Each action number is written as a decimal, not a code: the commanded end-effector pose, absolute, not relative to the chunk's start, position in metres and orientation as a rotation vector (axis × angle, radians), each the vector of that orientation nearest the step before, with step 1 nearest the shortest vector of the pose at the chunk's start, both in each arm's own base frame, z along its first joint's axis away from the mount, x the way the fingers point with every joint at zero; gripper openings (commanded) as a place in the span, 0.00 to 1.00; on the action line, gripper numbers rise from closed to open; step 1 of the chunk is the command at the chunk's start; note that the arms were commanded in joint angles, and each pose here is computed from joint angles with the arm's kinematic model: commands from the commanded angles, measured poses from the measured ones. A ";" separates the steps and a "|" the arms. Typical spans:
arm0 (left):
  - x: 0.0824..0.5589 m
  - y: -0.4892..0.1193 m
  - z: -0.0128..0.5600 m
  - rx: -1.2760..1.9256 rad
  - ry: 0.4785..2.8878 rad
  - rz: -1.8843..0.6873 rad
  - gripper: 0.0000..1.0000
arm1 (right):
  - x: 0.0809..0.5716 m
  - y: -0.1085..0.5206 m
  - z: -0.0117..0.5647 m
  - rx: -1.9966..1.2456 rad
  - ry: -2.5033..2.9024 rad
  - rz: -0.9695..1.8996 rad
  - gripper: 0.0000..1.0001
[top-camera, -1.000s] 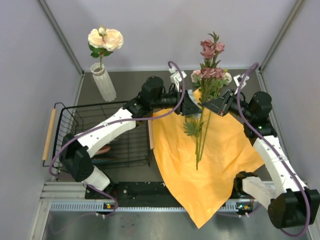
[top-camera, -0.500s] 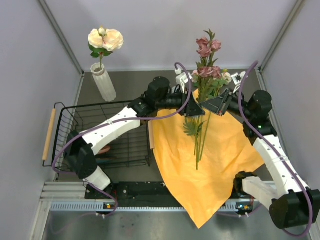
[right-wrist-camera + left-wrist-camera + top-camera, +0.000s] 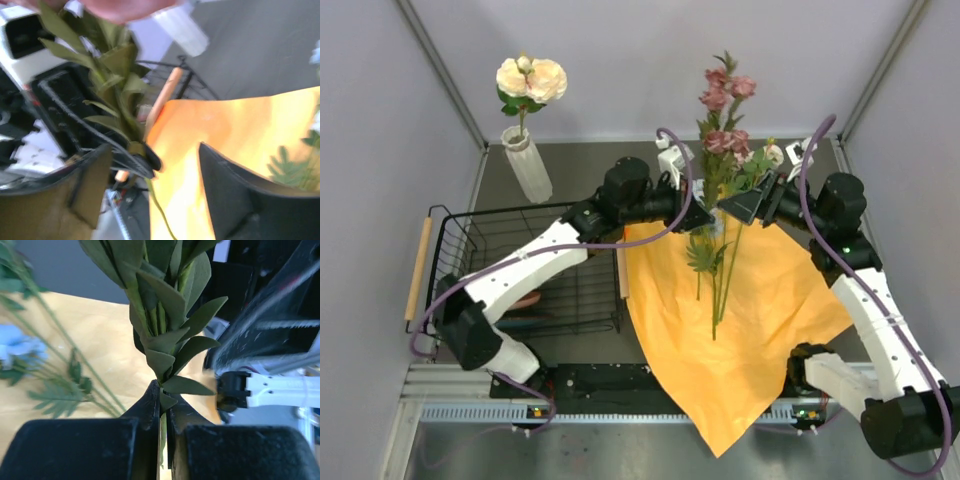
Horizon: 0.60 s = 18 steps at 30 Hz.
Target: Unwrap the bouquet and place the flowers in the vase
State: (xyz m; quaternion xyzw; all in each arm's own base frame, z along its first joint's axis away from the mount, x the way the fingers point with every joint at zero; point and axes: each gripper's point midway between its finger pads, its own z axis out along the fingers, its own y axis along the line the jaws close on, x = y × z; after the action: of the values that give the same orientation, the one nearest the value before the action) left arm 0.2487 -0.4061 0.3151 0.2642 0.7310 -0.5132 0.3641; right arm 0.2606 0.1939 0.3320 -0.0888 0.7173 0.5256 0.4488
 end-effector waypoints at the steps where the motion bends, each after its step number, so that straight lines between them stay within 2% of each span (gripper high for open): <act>1: 0.264 -0.355 0.381 0.619 1.653 -1.043 0.00 | 0.273 0.163 0.359 -0.035 1.791 1.073 0.85; 6: 0.274 -0.285 0.421 0.452 1.565 -0.759 0.00 | 0.270 0.142 0.378 0.035 1.760 0.956 0.94; 11: 0.292 -0.168 0.465 0.093 1.428 -0.361 0.00 | 0.264 0.137 0.387 0.019 1.742 0.911 0.94; 18: 0.306 -0.043 0.506 -0.197 1.249 -0.089 0.00 | 0.265 0.142 0.364 0.022 1.802 0.945 0.94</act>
State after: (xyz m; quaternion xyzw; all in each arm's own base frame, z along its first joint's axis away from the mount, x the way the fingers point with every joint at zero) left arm 0.2952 -0.0983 0.4857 -0.0230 0.6201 -0.1348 0.7725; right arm 0.2648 0.1433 0.3717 0.0114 0.7469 0.4008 0.5305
